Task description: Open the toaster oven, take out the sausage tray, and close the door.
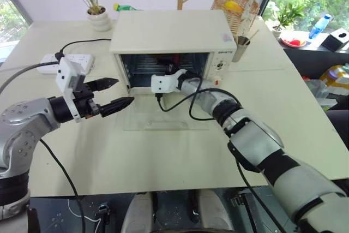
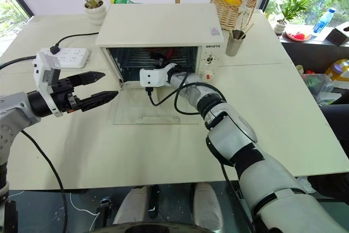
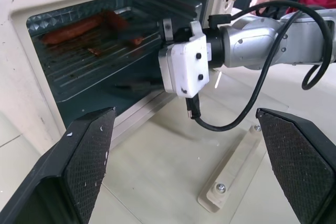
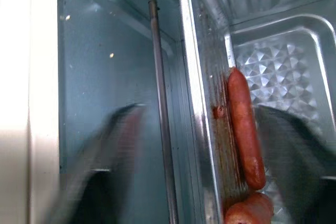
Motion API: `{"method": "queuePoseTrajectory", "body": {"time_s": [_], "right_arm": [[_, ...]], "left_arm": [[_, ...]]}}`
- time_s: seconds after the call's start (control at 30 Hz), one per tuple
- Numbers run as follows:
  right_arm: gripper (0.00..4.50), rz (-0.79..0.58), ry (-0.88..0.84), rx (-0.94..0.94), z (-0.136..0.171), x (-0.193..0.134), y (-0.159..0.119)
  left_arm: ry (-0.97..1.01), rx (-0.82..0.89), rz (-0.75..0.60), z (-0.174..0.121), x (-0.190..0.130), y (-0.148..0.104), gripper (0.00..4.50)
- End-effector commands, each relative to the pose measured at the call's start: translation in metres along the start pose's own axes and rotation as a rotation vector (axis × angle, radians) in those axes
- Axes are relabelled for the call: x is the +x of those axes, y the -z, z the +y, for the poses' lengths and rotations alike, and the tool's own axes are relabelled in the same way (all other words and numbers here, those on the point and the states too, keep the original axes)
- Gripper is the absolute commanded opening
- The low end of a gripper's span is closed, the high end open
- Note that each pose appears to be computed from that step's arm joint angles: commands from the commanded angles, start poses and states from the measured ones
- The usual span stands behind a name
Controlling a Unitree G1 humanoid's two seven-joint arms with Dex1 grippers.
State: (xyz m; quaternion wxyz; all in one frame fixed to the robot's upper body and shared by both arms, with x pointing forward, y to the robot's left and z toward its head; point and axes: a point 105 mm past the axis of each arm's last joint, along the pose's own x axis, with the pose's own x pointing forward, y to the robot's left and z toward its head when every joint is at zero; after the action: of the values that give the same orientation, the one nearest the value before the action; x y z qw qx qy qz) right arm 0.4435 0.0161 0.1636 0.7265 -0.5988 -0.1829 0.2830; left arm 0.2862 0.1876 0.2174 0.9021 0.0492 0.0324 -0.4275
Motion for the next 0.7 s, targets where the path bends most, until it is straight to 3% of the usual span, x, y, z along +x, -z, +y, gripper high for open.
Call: {"method": "queuePoseTrajectory", "body": {"time_s": [0.03,0.1,0.13,0.7], "right_arm": [[1.14,-0.006,0.066,-0.039,-0.024,0.003,-0.004],[0.19,-0.004,0.067,-0.04,-0.024,0.003,-0.003],[0.03,-0.005,0.068,-0.041,-0.024,0.003,-0.004],[0.03,-0.11,0.053,-0.047,-0.006,-0.009,-0.014]], "left_arm": [[0.015,0.06,-0.042,-0.004,0.001,-0.015,4.5],[0.015,0.061,-0.043,-0.004,0.001,-0.015,4.5],[0.015,0.061,-0.044,-0.004,0.001,-0.015,4.5],[0.064,0.057,-0.054,0.0,0.017,-0.019,4.5]]}}
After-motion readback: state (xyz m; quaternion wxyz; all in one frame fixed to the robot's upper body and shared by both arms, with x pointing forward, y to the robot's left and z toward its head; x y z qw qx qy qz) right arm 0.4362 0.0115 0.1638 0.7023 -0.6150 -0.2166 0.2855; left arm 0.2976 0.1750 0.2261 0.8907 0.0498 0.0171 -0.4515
